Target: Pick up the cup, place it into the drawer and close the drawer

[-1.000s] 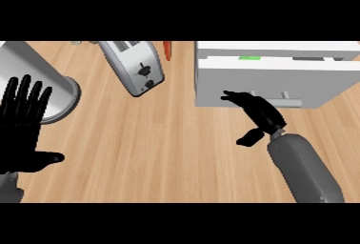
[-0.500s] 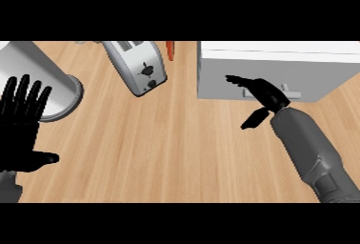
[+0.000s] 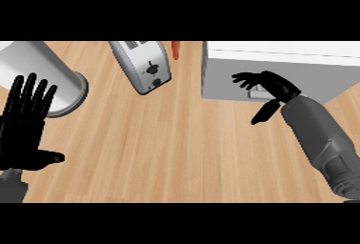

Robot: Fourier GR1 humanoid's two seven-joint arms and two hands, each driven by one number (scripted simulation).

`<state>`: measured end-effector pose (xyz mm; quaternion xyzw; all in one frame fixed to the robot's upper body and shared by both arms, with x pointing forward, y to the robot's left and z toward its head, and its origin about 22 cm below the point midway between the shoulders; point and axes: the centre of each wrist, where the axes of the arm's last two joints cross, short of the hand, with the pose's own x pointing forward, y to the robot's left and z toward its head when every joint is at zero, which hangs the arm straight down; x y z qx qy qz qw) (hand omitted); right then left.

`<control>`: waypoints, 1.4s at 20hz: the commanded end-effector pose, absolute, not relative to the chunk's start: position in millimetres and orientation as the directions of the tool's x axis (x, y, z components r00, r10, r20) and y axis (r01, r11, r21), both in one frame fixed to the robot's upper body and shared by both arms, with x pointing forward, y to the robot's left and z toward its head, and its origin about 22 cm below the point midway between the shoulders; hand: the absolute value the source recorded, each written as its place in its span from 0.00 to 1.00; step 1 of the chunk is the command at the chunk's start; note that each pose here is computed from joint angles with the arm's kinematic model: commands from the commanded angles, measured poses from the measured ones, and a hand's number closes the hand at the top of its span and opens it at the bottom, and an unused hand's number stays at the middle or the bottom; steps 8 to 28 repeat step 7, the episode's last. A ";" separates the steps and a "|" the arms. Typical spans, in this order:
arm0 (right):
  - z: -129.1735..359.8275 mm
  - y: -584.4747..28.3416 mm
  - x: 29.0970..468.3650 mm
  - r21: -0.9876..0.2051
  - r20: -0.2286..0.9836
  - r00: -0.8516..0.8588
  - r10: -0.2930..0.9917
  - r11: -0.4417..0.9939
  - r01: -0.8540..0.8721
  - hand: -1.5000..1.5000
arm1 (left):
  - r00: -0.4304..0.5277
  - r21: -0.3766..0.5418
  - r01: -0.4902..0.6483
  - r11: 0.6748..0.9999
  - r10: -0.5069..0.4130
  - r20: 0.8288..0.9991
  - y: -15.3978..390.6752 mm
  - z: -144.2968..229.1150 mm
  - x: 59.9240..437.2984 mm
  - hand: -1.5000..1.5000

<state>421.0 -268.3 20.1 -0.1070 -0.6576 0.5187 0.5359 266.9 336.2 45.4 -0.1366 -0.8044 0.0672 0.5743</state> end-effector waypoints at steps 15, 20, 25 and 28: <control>53.2 -305.0 432.4 -0.831 0.543 -0.306 0.782 0.448 -0.331 0.00 | -0.325 -0.246 0.145 0.958 0.281 0.903 334.5 46.3 278.6 0.00; 53.2 -305.0 432.4 -0.831 0.543 -0.306 0.782 0.448 -0.331 0.00 | -0.325 -0.246 0.145 0.958 0.281 0.903 334.5 46.3 278.6 0.00; 53.2 -305.0 432.4 -0.831 0.543 -0.306 0.782 0.448 -0.331 0.00 | -0.325 -0.246 0.145 0.958 0.281 0.903 334.5 46.3 278.6 0.00; 53.2 -305.0 432.4 -0.831 0.543 -0.306 0.782 0.448 -0.331 0.00 | -0.325 -0.246 0.145 0.958 0.281 0.903 334.5 46.3 278.6 0.00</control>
